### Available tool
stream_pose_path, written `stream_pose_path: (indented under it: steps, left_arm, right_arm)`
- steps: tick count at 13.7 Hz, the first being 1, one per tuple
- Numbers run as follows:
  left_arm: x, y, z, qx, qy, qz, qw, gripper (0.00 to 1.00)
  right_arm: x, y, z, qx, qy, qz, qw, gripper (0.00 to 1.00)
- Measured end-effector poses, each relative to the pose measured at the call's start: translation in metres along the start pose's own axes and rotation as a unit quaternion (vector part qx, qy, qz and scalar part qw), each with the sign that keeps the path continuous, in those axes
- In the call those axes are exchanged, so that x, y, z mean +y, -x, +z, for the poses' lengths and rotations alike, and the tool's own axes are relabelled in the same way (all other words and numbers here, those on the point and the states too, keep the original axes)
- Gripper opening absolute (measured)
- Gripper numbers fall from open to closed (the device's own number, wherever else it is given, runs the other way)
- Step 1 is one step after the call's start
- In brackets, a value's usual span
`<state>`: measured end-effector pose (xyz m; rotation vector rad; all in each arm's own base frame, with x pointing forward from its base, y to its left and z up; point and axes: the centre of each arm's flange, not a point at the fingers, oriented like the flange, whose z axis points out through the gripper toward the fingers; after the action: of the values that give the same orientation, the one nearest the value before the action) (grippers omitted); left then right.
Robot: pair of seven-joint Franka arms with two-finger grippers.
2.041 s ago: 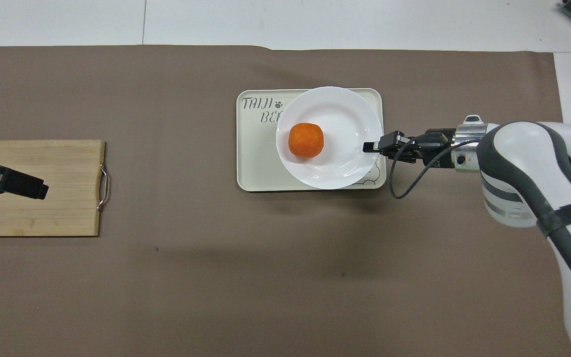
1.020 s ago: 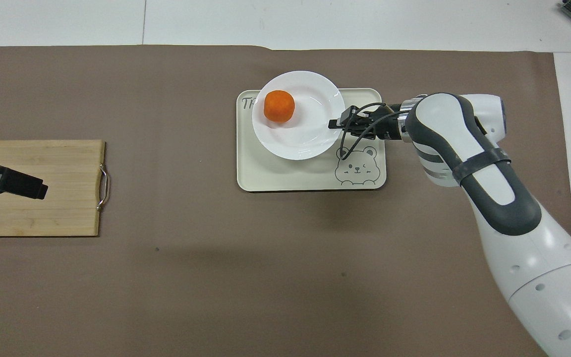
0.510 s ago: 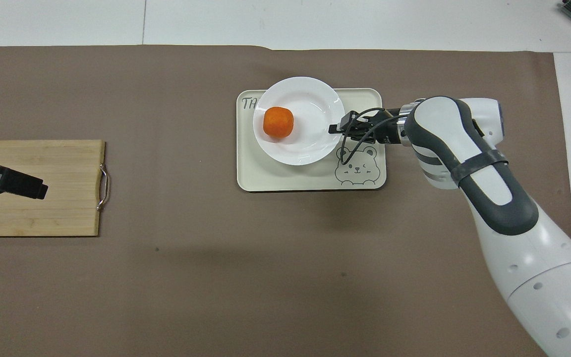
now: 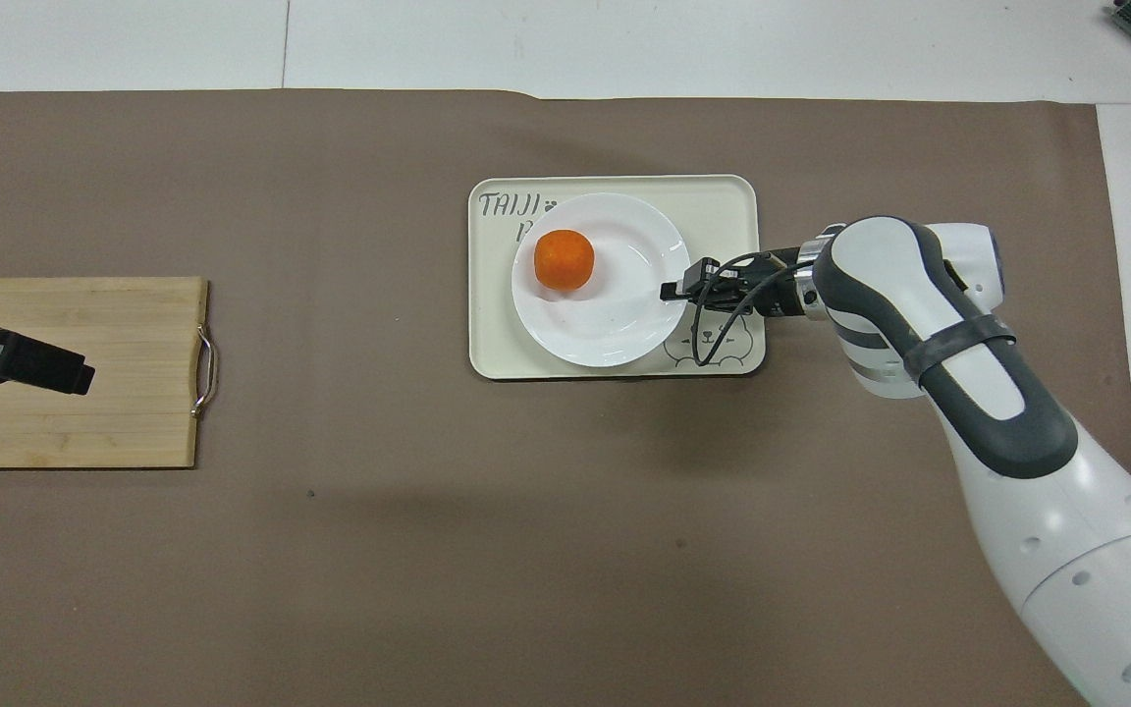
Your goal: Place orange and plate with both arms
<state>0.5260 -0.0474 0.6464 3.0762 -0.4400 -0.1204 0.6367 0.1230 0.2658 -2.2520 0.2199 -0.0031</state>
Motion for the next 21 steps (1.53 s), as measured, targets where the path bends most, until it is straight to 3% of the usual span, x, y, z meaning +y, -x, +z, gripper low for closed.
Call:
stream_pose_path:
  steps: [4, 10, 13, 17, 21]
  left_arm:
    - [0.000, 0.000, 0.000, 0.000, 0.000, 0.000, 1.000, 1.00]
    - [0.000, 0.000, 0.000, 0.000, 0.000, 0.000, 1.000, 1.00]
    - [0.000, 0.000, 0.000, 0.000, 0.000, 0.000, 1.000, 1.00]
    - [0.000, 0.000, 0.000, 0.000, 0.000, 0.000, 1.000, 1.00]
    - [0.000, 0.000, 0.000, 0.000, 0.000, 0.000, 1.000, 1.00]
  right_arm:
    - [-0.001, 0.000, 0.000, 0.003, 0.002, -0.001, 1.000, 0.07]
    - [-0.009, -0.011, -0.017, 0.025, 0.004, -0.009, 1.000, 0.70]
    - [-0.011, -0.019, -0.032, 0.029, 0.029, -0.025, 0.999, 0.99]
    - [-0.027, -0.028, -0.065, 0.034, 0.103, -0.029, 0.994, 1.00]
    - [-0.062, -0.025, -0.100, 0.051, 0.201, -0.027, 0.978, 1.00]
